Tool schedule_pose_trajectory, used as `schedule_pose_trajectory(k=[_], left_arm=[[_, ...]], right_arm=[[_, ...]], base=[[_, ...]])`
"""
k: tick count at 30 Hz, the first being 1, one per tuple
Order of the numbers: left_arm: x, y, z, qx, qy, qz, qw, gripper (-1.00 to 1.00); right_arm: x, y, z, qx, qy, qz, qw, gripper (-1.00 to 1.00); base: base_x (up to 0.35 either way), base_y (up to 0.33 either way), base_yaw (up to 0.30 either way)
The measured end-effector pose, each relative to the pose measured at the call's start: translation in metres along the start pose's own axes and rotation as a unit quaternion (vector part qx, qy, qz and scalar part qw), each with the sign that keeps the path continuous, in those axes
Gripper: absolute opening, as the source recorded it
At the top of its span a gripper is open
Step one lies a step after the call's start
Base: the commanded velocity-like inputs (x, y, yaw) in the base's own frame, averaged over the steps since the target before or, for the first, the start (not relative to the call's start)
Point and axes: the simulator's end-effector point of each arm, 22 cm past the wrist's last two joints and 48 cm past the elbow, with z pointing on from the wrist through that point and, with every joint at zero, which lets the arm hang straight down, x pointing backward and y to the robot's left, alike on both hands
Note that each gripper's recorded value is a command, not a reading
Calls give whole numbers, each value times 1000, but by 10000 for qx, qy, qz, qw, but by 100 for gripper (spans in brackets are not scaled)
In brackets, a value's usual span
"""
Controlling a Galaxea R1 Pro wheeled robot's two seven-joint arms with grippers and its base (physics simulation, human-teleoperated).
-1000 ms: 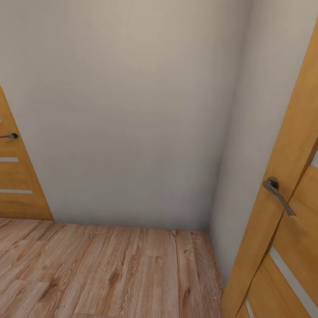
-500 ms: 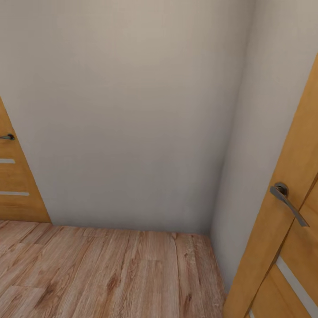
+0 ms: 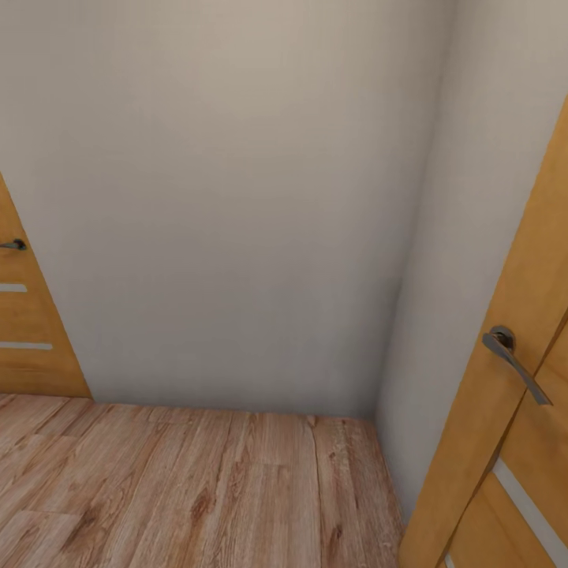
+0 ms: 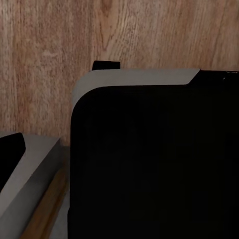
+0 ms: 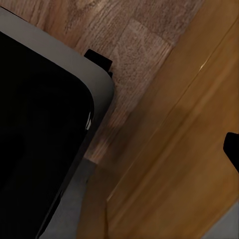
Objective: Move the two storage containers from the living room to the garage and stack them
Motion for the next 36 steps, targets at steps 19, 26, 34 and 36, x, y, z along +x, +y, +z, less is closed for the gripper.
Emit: schedule_pose_trajectory(k=[19,26,34,36], left_arm=[[1,2,0,-10,11,-9,10000,100],[1,1,0,-7,10,-1,10000,100],[1,1,0,-6,10,-2,10000,100],[1,2,0,-13,12,-2,10000,100]], right_arm=[[0,-1,0,14,4,10,10000,100],[0,-1,0,22,5,7,10000,100],[0,-1,0,24,3,10,10000,100],[0,-1,0,25,-2,12,10000,100]], base=[[215,0,17],[25,0,248],[47,0,232],[246,0,58]])
